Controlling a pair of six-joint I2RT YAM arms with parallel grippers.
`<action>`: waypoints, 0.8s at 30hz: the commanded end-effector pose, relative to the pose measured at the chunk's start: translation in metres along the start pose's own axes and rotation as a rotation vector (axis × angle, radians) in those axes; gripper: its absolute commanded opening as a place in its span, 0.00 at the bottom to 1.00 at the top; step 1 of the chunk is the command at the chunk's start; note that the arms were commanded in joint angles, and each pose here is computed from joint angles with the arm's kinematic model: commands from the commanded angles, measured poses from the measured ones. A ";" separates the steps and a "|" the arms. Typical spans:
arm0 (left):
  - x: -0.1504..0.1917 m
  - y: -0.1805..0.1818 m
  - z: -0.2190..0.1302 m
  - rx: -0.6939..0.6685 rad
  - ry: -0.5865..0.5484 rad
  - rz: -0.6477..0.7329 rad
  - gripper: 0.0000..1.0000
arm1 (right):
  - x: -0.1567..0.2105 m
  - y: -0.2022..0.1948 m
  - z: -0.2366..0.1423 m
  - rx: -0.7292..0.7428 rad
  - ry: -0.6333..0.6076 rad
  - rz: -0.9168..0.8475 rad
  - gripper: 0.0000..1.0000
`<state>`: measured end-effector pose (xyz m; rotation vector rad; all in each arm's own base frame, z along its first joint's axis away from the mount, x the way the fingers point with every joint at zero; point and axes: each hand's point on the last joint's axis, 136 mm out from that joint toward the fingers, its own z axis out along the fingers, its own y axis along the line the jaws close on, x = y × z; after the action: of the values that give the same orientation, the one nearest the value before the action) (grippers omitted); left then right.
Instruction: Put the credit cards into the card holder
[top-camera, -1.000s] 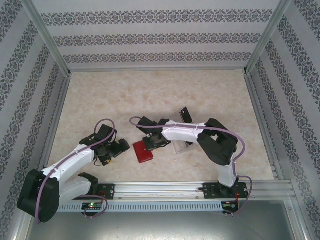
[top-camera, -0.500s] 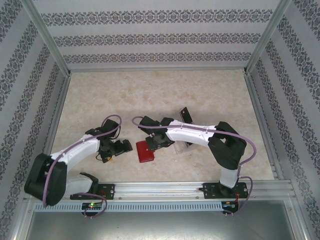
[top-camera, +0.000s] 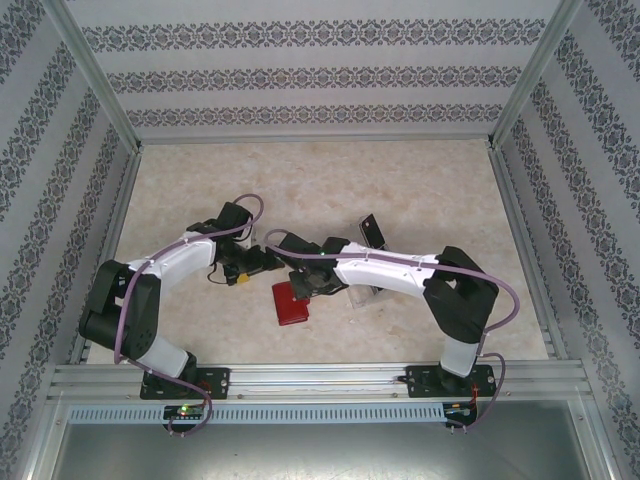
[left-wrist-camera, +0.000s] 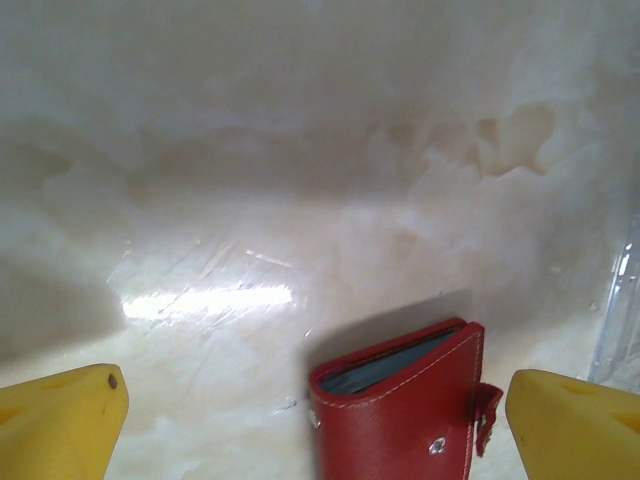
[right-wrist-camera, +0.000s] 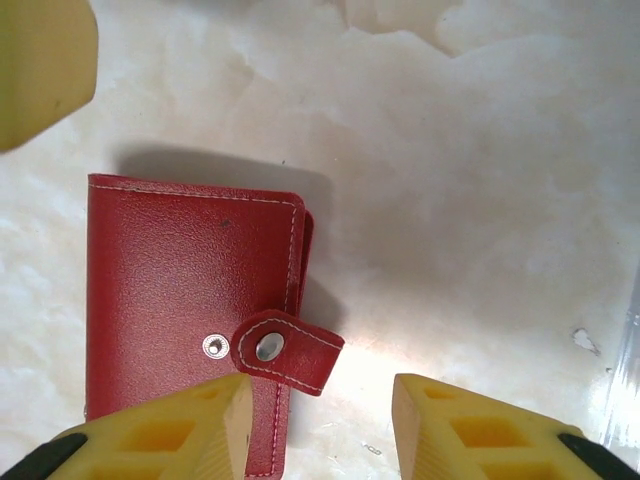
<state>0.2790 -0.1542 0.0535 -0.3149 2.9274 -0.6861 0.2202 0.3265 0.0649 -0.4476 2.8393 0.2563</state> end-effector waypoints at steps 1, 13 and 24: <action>-0.006 0.003 -0.001 -0.018 -0.026 0.004 0.97 | -0.009 -0.006 -0.011 -0.010 -0.073 0.072 0.42; -0.015 -0.027 -0.021 0.091 -0.142 -0.191 0.98 | -0.001 -0.020 -0.017 -0.069 -0.114 0.155 0.41; -0.017 -0.044 -0.028 0.228 -0.203 -0.716 1.00 | -0.006 -0.008 -0.013 -0.090 -0.126 0.135 0.41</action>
<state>0.2942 -0.1693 0.0942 -1.0870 2.5883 -0.8966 0.2242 0.3091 0.0759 -0.2418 2.7636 0.4048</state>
